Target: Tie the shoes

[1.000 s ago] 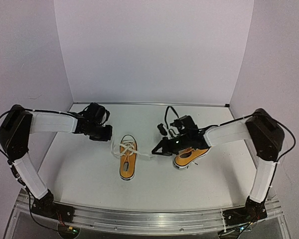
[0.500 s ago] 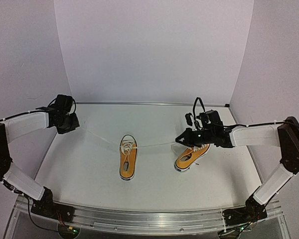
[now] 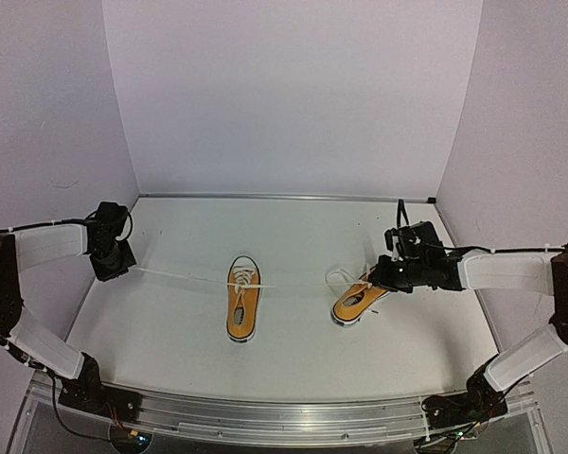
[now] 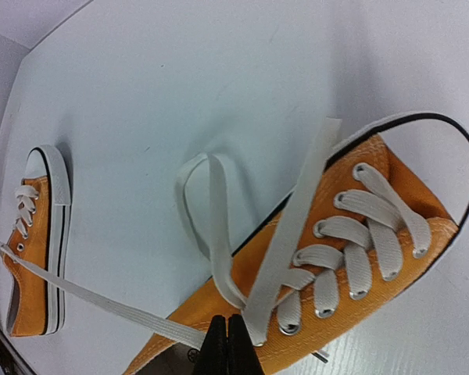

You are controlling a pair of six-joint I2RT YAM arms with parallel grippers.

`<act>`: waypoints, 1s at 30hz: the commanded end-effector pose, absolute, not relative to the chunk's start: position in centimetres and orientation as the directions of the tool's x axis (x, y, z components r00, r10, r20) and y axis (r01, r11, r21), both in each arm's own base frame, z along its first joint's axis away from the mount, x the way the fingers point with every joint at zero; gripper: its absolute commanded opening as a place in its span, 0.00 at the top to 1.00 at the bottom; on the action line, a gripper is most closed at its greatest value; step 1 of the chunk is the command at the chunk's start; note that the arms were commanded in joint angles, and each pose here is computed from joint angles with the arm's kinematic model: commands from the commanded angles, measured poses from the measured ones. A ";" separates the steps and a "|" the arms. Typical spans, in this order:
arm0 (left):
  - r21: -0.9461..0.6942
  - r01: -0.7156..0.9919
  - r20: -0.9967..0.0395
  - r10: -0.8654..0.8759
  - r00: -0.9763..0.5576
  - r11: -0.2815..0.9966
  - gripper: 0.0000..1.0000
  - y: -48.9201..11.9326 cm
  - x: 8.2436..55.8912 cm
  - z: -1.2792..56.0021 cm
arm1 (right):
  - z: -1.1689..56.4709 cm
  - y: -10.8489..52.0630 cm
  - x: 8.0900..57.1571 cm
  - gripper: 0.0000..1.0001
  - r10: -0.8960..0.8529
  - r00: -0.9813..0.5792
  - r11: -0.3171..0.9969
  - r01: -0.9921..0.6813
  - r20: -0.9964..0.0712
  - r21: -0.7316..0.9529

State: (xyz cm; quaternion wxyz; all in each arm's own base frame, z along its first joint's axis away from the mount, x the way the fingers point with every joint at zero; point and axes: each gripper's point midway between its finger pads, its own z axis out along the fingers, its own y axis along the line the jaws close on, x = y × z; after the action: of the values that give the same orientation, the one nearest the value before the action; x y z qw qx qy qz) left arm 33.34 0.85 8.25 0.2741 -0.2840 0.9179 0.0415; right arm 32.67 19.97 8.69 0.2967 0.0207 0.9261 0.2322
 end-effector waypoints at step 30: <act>-0.138 0.000 -0.749 -0.105 -0.654 0.990 0.01 -8.9 37.0 18.2 | 20.3 19.7 35.6 0.07 0.074 -0.606 0.877 -0.338 -0.792 0.341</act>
State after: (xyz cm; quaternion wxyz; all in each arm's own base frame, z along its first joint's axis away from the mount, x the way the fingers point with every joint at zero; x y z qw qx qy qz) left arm 34.98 -5.97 13.82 0.3504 -0.0928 0.9311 -0.0405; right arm 33.97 19.75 14.23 0.3568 -0.0508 0.9009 0.2420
